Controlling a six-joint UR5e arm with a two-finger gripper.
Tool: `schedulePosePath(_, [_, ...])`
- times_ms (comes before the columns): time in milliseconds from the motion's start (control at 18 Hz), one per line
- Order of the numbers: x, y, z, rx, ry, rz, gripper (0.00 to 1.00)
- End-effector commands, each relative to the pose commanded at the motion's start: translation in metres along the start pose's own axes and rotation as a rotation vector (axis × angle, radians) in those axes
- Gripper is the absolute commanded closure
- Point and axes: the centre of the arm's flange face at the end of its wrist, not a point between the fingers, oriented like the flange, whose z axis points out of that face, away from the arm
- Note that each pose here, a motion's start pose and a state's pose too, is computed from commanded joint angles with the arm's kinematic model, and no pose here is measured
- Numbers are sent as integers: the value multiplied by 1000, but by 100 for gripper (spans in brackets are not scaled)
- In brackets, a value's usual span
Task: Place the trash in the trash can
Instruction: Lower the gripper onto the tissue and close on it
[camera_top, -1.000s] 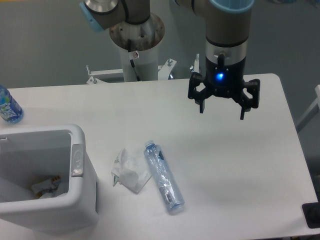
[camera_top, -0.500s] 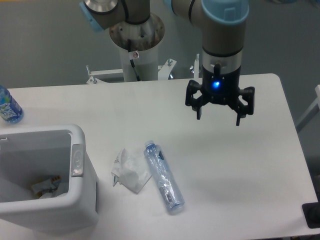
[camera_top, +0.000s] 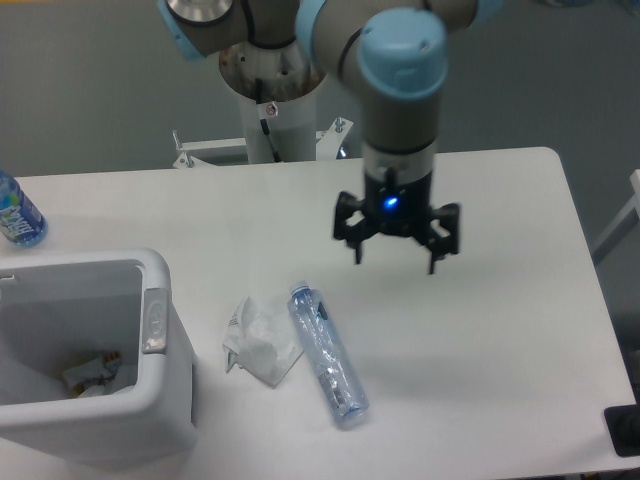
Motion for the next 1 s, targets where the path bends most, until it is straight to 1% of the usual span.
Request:
schedulePosePath(111, [15, -2, 30, -7, 77, -10, 0])
schedulePosePath(222, [26, -7, 51, -26, 112, -22, 0])
schedulePosePath(444, [48, -25, 90, -41, 131, -40, 0])
schedulePosePath(556, [52, -30, 109, -53, 139, -57, 0])
schedulePosePath(1000, [68, -43, 151, -52, 142, -64, 0])
